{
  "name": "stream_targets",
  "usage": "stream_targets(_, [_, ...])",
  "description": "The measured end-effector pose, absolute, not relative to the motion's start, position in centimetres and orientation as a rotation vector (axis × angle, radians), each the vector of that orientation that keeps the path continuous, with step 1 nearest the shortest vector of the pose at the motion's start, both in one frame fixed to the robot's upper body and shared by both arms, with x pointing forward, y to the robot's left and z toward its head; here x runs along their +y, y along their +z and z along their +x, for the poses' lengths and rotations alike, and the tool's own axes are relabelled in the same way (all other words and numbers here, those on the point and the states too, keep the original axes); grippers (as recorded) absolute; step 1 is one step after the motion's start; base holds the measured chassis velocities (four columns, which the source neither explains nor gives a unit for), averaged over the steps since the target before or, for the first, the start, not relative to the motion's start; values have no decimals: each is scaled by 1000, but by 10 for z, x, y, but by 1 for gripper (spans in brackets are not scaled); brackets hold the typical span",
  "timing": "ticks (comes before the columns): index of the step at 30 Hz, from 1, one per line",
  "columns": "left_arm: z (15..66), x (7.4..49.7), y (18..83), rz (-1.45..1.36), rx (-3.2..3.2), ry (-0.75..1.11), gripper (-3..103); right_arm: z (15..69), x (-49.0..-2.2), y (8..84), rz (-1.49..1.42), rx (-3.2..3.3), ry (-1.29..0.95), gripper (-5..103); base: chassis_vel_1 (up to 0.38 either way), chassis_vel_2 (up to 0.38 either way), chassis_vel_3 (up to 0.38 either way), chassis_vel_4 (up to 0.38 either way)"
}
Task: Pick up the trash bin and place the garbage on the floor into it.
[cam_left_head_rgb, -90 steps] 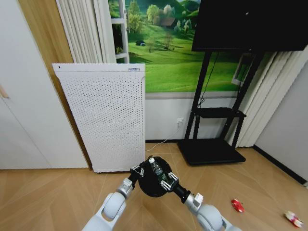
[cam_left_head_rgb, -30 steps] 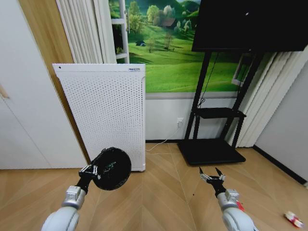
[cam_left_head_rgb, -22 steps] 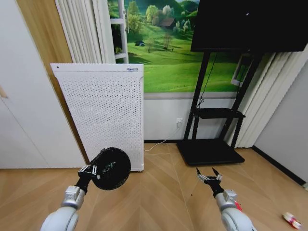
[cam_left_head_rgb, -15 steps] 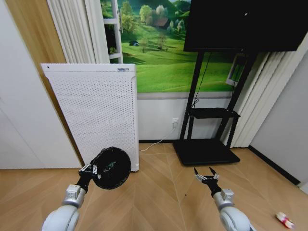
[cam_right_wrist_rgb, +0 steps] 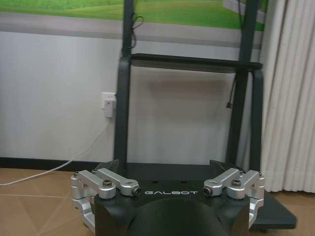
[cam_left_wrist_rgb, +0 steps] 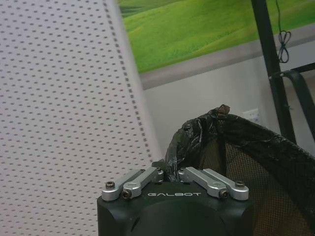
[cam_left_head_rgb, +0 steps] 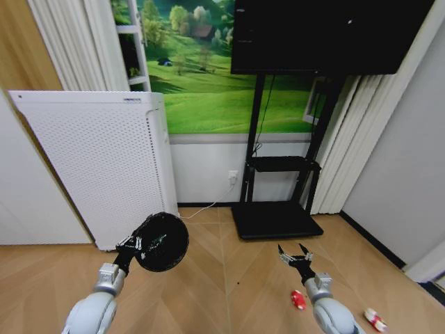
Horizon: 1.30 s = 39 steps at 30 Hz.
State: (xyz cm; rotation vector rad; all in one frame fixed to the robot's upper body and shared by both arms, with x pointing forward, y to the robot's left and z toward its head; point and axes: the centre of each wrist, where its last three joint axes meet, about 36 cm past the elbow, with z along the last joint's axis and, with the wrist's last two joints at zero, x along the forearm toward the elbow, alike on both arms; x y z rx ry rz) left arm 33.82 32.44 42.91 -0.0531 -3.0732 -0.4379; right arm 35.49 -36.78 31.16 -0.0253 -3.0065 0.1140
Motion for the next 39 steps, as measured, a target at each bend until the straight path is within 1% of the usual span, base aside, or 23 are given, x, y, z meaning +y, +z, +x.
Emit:
stream_targets(3, [338,323,427,-56,-3069,-439,6,354,-370,308,-19,-2986,146,100,-228,-272,276,229])
stream_targets(8, [341,319,422,-73,-3060,-437,6,354,-377,293,-28,-2892,195,100,-51,-96,74,28])
stream_targets(17, [348,294,405,-206,-3024,-426,6,342,-394,243,-65,-2643,214,100,66,60,-48,-49])
stream_targets(22, [345,282,396,-255,-3013,-432,6,342,-391,223,-78,-2551,191,100,0,0,0,0])
stream_targets(23, [344,277,392,-272,-3008,-426,6,341,-384,215,-95,-2484,144,100,0,0,0,0])
stream_targets(27, [345,273,388,-281,-3003,-419,6,337,-369,196,-83,-2403,133,100,0,0,0,0])
stream_targets(34, [347,279,389,-267,-3002,-438,6,335,-356,177,-58,-2353,161,100,0,0,0,0])
stream_targets(39, [346,302,389,-229,-2972,-517,6,339,-350,159,-39,-2314,207,100,0,0,0,0])
